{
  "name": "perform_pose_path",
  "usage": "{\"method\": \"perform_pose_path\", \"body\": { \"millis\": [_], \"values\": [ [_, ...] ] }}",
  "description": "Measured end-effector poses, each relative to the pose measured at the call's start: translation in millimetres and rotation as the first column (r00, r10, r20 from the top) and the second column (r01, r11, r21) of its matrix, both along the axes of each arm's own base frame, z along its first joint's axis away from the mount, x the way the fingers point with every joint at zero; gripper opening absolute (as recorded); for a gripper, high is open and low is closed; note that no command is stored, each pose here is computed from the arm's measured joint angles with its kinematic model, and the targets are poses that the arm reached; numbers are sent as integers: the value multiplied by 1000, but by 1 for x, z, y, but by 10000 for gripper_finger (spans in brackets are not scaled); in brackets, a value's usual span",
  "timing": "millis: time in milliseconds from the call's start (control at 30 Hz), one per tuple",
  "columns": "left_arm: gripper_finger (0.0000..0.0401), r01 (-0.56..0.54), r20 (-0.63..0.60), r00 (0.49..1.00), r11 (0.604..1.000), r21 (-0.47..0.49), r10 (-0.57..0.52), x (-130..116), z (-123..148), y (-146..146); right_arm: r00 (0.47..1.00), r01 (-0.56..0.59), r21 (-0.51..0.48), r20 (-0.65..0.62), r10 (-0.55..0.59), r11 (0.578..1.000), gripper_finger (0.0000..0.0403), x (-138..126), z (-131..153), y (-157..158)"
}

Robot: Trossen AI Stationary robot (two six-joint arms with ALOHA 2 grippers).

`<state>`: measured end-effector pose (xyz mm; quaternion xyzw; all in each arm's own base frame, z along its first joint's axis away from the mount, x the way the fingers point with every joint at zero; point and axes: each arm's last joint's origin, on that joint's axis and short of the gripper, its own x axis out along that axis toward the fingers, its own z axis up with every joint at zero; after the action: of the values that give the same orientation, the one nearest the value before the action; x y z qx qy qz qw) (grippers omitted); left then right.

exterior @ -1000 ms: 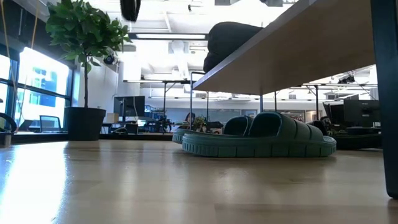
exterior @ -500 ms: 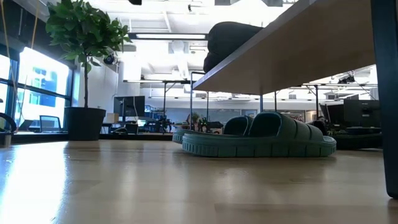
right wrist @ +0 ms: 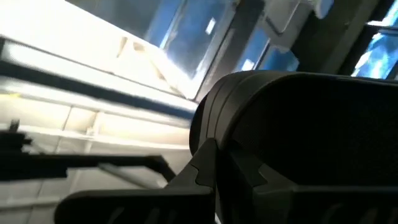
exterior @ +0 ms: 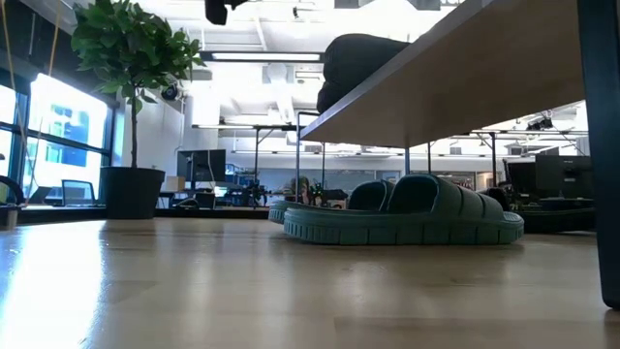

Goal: Pick and place slides into the shelf
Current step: Put the black slides under the shelf

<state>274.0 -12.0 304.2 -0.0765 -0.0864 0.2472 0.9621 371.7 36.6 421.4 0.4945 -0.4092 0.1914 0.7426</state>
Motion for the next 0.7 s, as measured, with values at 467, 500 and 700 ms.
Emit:
{"method": "perform_pose_path", "body": {
  "millis": [467, 500, 700],
  "values": [
    [279, -57, 32, 998, 998, -3, 57, 0, 3, 16, 993, -18, 157, 114, 0, 987, 0, 17, -30, -12],
    [278, -57, 32, 998, 998, -3, 57, 0, 3, 16, 993, -13, 157, 114, -5, 987, 0, 17, -30, -14],
    [276, -64, 32, 997, 998, -3, 64, 0, 3, 17, 994, 44, 178, 93, -61, 983, 0, 18, -30, -16]
  ]
}}
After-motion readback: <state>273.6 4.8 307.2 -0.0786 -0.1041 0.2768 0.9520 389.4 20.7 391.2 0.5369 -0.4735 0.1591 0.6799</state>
